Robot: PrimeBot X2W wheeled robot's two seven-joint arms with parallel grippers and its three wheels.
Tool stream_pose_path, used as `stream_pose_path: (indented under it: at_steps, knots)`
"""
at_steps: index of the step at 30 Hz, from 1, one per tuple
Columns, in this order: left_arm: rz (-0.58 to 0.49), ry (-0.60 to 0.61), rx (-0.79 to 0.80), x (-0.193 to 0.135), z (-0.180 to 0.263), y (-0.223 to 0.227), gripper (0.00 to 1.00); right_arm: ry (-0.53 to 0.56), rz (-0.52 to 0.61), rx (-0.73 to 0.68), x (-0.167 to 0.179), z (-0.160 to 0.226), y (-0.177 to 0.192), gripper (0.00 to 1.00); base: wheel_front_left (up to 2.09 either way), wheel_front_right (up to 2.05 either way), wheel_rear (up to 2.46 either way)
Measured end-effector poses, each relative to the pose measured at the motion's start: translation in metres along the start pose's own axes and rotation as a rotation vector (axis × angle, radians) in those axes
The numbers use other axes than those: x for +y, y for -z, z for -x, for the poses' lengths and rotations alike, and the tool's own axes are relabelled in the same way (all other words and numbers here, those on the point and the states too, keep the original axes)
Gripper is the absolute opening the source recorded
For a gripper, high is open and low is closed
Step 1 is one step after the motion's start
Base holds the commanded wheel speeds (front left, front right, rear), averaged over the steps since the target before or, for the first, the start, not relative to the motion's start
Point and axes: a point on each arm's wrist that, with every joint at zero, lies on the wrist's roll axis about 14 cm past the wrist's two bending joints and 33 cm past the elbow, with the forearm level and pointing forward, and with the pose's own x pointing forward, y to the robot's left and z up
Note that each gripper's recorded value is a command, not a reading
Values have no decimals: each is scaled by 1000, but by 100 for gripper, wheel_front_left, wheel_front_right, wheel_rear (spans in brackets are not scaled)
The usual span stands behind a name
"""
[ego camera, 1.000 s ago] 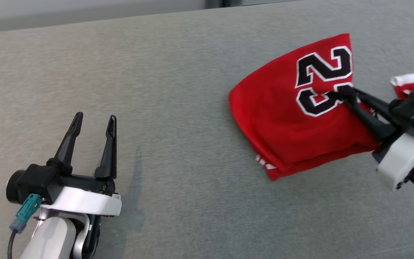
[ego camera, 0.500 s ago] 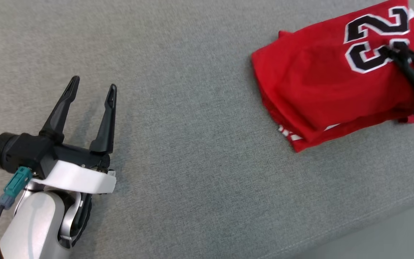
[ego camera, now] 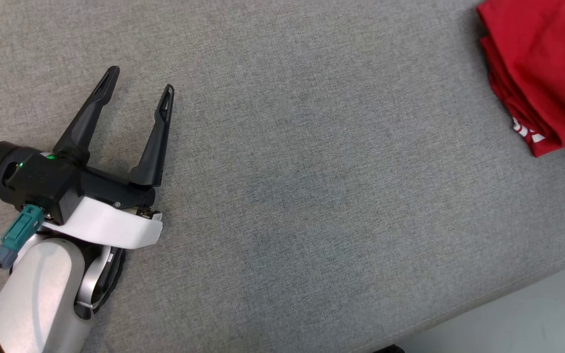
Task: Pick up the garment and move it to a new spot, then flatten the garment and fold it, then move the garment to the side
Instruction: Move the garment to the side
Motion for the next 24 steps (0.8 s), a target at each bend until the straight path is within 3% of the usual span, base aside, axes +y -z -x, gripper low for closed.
stream_pose_path:
  at_steps: [3,4,5,6,12,17,21,24]
  knots:
    - [2,13,-2,-1,-3,1,100,38,19,37,-9,-6,11,0,0,0,0]
    - [2,15,-3,-2,-4,1,100,52,10,43,-12,-8,13,7,0,0,0]
    - [2,17,-5,-2,-4,0,100,68,1,49,-14,-11,16,37,0,0,0]
    - [0,19,-8,-2,-4,-1,100,82,-13,57,-15,-14,19,100,0,0,0]
    - [-9,-9,-21,6,-1,-5,100,114,-153,62,5,-24,37,100,0,0,0]
    - [-14,-36,-32,9,8,-12,100,184,-339,3,6,-15,41,100,0,0,0]
    - [-13,-78,-37,11,22,-19,100,204,-471,-136,14,-8,15,100,0,0,0]
    - [-19,-119,-55,15,33,-31,100,210,-539,-304,16,6,-27,100,0,0,0]
